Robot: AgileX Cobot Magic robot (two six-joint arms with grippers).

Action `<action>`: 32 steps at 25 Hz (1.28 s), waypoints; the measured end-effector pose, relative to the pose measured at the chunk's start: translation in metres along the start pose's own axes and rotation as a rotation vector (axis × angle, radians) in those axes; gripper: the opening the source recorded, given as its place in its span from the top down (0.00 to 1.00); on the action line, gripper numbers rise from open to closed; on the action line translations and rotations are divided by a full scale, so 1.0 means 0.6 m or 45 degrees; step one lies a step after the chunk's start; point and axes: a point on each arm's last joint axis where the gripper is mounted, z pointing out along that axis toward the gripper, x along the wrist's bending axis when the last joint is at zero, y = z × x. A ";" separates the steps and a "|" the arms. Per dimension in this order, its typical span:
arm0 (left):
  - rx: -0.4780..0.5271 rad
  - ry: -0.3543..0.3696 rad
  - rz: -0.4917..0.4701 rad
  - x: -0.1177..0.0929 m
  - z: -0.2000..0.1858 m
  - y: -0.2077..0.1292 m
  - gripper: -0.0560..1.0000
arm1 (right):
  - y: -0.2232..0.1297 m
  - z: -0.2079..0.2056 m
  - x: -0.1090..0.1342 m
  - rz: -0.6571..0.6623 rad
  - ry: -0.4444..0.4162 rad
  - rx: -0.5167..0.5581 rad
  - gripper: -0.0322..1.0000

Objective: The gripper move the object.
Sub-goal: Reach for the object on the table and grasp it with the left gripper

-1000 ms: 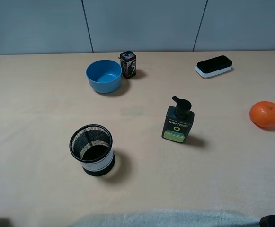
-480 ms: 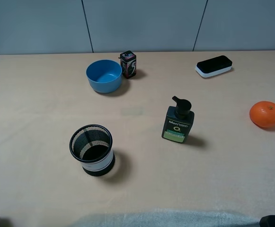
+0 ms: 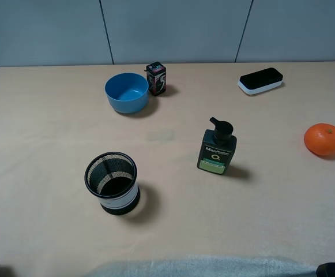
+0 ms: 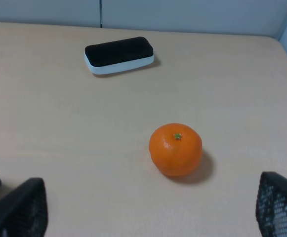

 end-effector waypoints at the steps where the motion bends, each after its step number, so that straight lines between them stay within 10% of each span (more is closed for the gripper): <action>1: 0.025 0.000 0.000 0.000 0.004 0.003 0.26 | 0.000 0.000 0.000 0.000 0.000 0.000 0.35; 32: 0.679 -0.002 0.021 0.002 0.216 0.176 0.26 | 0.000 0.000 0.000 0.000 0.000 0.000 0.35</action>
